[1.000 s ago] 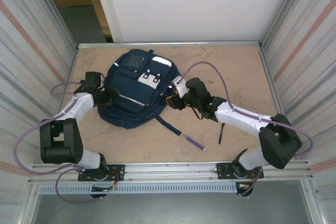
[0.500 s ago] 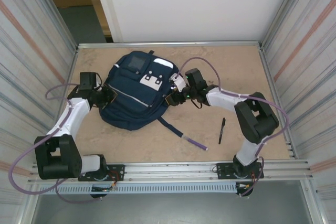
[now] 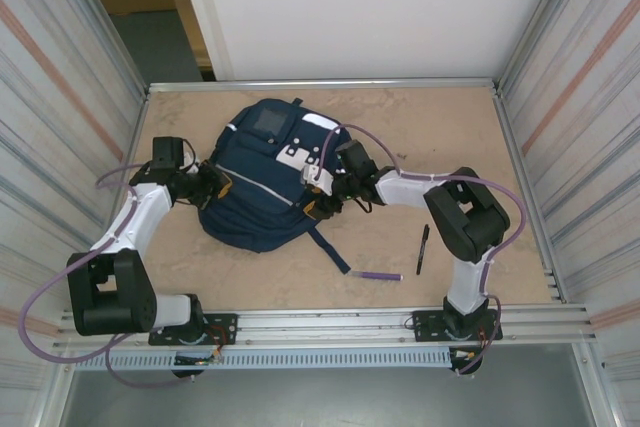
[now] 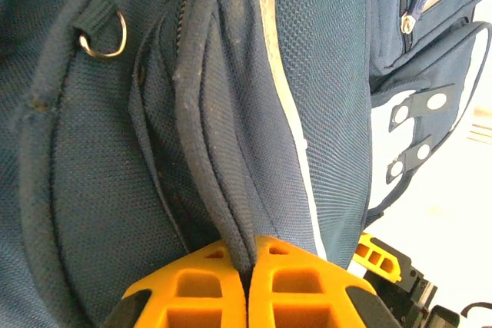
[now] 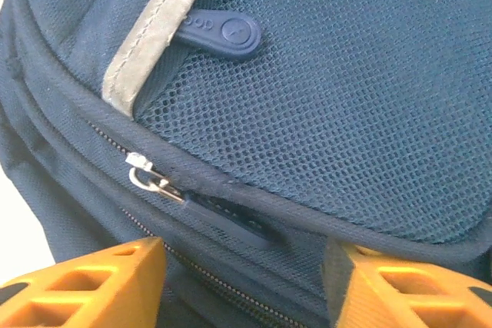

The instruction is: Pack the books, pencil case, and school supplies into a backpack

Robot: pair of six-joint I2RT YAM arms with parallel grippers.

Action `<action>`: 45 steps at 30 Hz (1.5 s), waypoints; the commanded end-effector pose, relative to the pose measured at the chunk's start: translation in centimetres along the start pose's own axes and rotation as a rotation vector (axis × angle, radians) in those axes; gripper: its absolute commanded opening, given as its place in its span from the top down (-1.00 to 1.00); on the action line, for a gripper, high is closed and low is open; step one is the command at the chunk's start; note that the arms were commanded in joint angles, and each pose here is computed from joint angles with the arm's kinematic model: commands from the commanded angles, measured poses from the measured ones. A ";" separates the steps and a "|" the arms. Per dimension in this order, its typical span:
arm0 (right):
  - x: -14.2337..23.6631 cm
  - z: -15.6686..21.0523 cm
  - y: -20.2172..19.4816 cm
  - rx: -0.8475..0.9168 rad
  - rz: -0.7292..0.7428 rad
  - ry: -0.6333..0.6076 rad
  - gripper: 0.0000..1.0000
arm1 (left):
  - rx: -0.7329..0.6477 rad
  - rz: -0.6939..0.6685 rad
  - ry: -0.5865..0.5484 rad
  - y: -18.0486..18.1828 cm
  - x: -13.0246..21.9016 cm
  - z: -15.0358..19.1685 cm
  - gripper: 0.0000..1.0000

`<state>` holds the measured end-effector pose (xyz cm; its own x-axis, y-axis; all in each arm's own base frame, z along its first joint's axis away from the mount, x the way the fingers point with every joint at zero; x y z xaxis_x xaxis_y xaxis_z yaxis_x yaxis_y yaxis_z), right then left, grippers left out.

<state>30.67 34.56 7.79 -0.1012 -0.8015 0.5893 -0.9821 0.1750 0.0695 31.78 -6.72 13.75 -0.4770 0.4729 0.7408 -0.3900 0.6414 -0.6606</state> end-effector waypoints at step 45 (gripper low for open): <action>-0.6 -2.1 9.5 -0.063 -0.324 0.025 0.61 | -0.011 0.109 -0.014 -3.2 -2.2 1.7 0.20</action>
<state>21.00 37.29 7.61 0.2165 -0.7737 0.5955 -0.9400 -0.0004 0.3412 32.78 -9.36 11.91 -0.5549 0.4549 0.6966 -0.4357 0.5543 -0.7091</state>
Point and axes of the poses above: each hand's point on the last joint's axis, 136 mm out from that joint toward the fingers, its own x axis back along the fingers, its own y axis along the line the jaws close on, z = x × y, the point moved 1 cm from there along x, back along the fingers, and after that the axes turned 7 degrees about -x, right-handed, at the moved point
